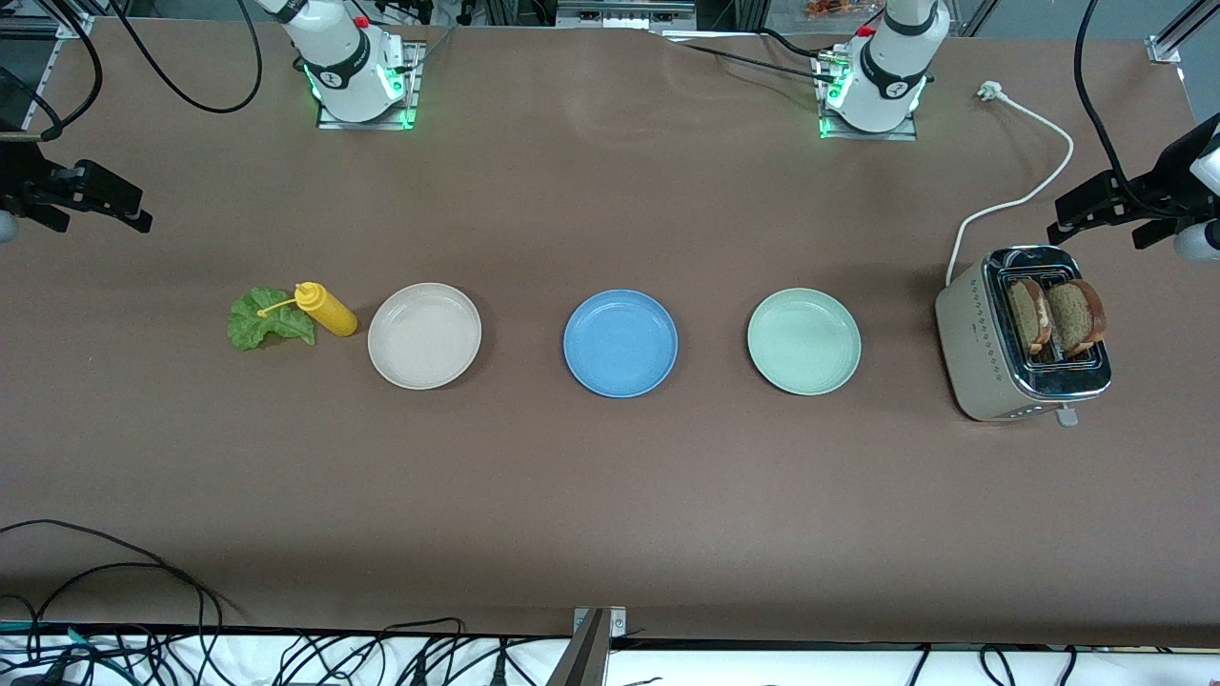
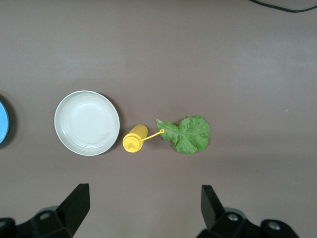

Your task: Make sandwich in blue plate with both arms

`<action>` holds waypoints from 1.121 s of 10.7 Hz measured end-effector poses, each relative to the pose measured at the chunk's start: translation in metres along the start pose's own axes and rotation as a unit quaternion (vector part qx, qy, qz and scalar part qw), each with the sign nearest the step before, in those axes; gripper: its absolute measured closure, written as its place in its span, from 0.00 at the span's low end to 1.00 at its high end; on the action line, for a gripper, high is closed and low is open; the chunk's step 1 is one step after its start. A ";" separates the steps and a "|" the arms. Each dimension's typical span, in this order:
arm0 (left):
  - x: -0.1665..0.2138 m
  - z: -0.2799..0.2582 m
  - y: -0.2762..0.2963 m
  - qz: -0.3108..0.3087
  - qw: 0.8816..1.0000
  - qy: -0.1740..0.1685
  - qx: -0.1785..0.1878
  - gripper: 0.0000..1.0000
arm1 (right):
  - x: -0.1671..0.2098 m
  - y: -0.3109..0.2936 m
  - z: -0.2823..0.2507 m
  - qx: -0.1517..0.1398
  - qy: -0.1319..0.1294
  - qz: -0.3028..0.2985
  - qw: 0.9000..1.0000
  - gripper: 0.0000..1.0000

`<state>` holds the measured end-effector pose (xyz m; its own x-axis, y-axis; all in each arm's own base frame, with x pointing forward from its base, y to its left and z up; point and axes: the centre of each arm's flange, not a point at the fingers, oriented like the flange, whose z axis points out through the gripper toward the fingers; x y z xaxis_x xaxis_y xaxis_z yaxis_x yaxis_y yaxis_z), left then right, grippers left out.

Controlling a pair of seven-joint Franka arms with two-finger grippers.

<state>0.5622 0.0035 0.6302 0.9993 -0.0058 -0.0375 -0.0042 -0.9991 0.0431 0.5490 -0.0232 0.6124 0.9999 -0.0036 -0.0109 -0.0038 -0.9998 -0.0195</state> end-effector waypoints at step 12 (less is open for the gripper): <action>0.003 0.001 0.000 0.000 1.000 0.005 0.000 0.00 | 0.000 0.000 0.000 0.000 0.000 0.000 1.000 0.00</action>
<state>0.5650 0.0038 0.6292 0.9996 -0.0051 -0.0270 -0.0039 -0.9991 0.0430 0.5490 -0.0232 0.6125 0.9999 -0.0036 -0.0108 -0.0038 -0.9998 -0.0195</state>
